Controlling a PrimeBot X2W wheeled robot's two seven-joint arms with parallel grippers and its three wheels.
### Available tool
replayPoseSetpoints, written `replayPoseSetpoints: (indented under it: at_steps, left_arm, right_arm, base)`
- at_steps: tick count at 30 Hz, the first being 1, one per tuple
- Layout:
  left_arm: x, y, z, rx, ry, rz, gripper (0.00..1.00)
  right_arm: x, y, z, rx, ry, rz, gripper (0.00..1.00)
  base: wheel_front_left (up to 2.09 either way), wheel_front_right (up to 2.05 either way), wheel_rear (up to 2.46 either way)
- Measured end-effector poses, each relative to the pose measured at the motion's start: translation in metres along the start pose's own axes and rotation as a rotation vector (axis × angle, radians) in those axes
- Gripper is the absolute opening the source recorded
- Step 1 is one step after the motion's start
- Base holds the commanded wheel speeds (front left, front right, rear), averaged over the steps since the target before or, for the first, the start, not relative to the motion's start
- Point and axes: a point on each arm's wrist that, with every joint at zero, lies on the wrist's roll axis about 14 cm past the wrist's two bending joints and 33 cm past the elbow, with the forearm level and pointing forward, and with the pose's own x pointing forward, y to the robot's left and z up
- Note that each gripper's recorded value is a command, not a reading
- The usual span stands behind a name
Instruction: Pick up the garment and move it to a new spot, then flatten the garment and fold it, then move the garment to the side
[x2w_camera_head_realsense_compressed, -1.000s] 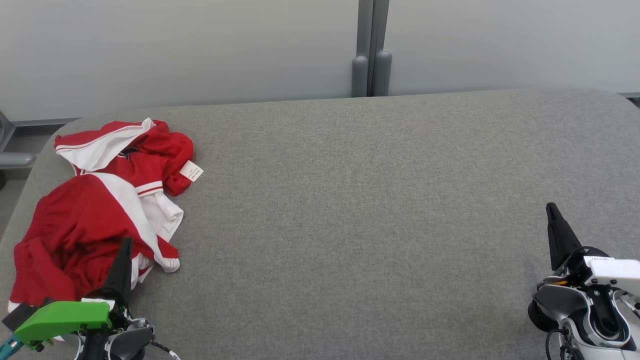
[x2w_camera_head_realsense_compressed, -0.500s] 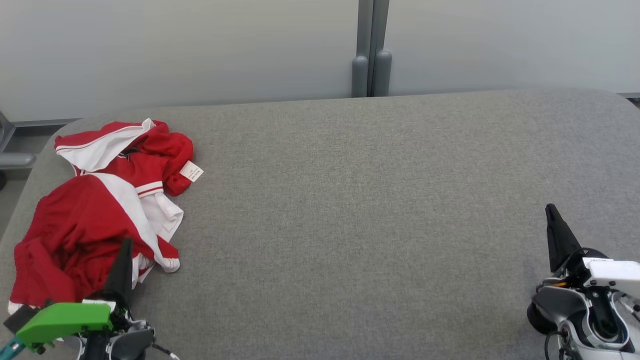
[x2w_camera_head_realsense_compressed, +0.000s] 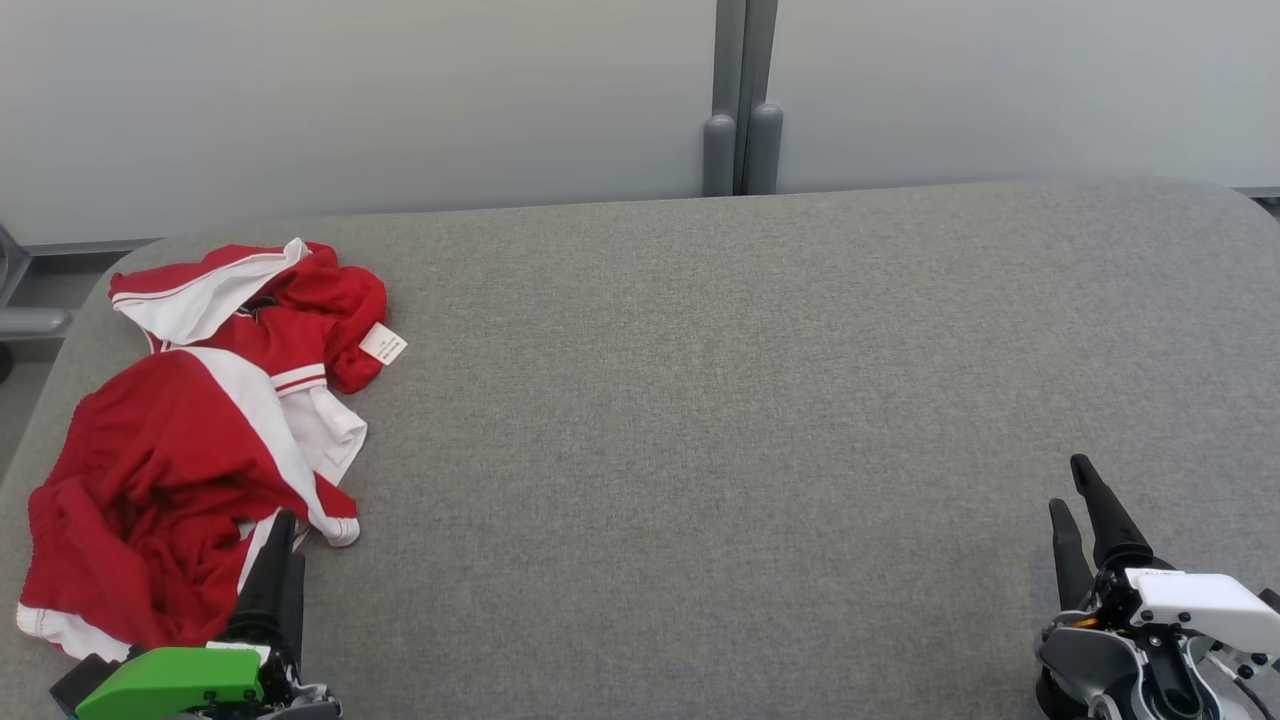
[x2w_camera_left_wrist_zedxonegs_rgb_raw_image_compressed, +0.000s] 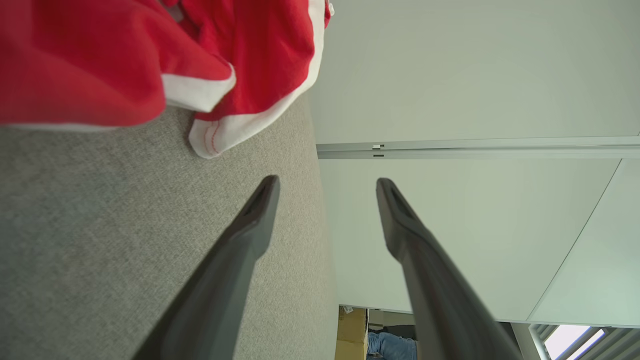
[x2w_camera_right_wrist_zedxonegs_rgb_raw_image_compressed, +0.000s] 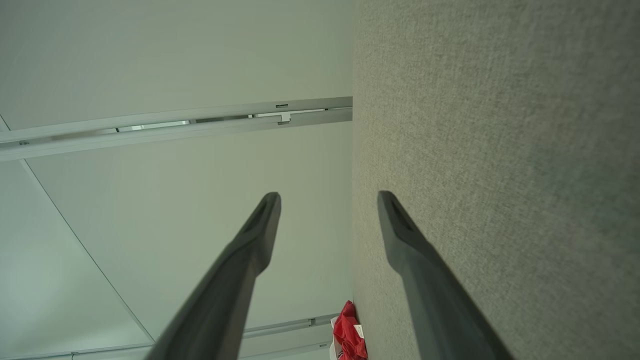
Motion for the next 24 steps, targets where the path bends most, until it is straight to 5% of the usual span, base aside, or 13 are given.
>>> replayPoseSetpoints:
  at_steps: [13, 24]
  left_arm:
    - [0.002, -0.013, -0.006, 0.151, -0.001, -0.026, 1.0]
    - [0.004, -0.032, -0.01, 0.367, -0.011, -0.07, 1.0]
  right_arm:
    - [0.001, 0.019, 0.001, -0.174, -0.019, 0.049, 1.0]
    - [0.002, 0.039, -0.006, -0.446, -0.009, 0.099, 1.0]
  base:
    - [0.0, 0.0, 0.0]
    - [0.0, 0.0, 0.0]
